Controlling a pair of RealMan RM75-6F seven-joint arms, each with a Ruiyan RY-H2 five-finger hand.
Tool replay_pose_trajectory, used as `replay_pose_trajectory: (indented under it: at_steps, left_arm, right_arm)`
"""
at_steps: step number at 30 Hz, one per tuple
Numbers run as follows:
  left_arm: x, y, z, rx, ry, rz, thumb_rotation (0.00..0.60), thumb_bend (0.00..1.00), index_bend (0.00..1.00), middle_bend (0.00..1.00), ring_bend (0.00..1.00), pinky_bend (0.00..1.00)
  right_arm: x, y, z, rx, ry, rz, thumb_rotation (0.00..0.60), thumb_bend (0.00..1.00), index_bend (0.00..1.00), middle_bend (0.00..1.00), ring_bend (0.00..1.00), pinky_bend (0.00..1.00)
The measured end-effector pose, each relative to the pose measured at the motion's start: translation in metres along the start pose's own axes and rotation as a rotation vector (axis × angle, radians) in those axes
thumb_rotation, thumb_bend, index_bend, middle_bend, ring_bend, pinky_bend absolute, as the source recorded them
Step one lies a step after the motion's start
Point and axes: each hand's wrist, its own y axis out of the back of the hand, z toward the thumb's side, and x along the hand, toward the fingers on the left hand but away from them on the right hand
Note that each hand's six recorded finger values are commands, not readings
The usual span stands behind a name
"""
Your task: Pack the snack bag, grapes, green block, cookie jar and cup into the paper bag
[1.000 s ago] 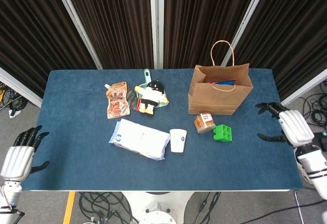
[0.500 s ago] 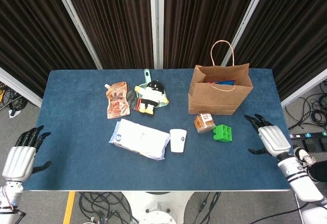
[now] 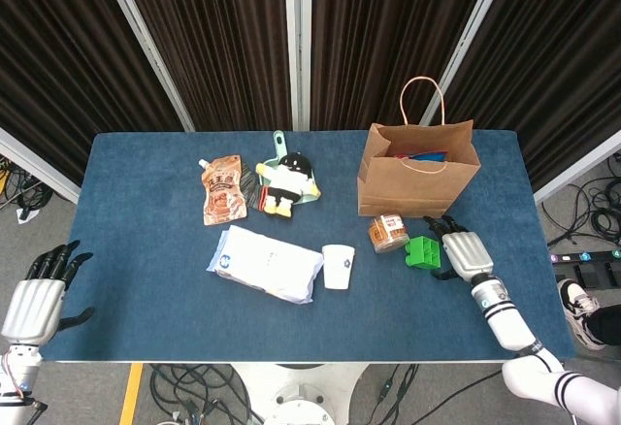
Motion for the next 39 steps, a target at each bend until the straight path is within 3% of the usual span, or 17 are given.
replay_pose_trajectory:
  at_steps: [2,7,14,17,24,27,32,39]
  left_arm:
    - [0.0,-0.001,-0.001,-0.002,0.003,-0.002,0.6,0.0,0.25,0.18,0.11,0.15]
    - [-0.001,-0.002,-0.002,-0.003,0.004,-0.003,0.6,0.0,0.25,0.18,0.11,0.15]
    - [0.0,-0.001,-0.003,0.001,0.004,-0.002,0.6,0.0,0.25,0.18,0.11,0.15]
    - [0.001,0.0,-0.001,0.001,0.0,0.0,0.6,0.0,0.25,0.18,0.11,0.15]
    - [0.002,0.002,0.001,0.003,-0.005,0.001,0.6,0.0,0.25,0.18,0.11,0.15]
    - [0.001,0.002,0.001,0.003,0.001,0.0,0.6,0.0,0.25,0.18,0.11,0.15]
    - [0.0,0.001,0.0,0.005,0.004,-0.004,0.6,0.0,0.25,0.18,0.11,0.15]
    - [-0.002,0.002,0.0,0.005,0.012,-0.006,0.6,0.0,0.25,0.18,0.11,0.15]
  right_arm:
    - [-0.004,-0.003,0.006,-0.005,0.016,0.004,0.6,0.09,0.16,0.29,0.12,0.3]
    - [-0.007,-0.004,0.018,0.018,0.064,-0.012,0.6,0.17,0.4,0.44,0.28,0.47]
    - [0.007,0.023,0.035,0.014,0.17,-0.081,0.6,0.18,0.44,0.47,0.29,0.49]
    - [0.021,0.052,0.047,-0.014,0.238,-0.147,0.6,0.18,0.45,0.48,0.29,0.49]
    - [0.062,0.161,0.072,-0.106,0.374,-0.417,0.6,0.18,0.45,0.47,0.29,0.49]
    - [0.069,0.199,0.075,-0.157,0.399,-0.498,0.6,0.18,0.45,0.47,0.29,0.49]
    - [0.065,0.235,0.069,-0.243,0.38,-0.563,0.6,0.18,0.45,0.47,0.29,0.49]
    - [0.029,0.263,0.048,-0.232,0.217,-0.565,0.6,0.18,0.45,0.46,0.29,0.49]
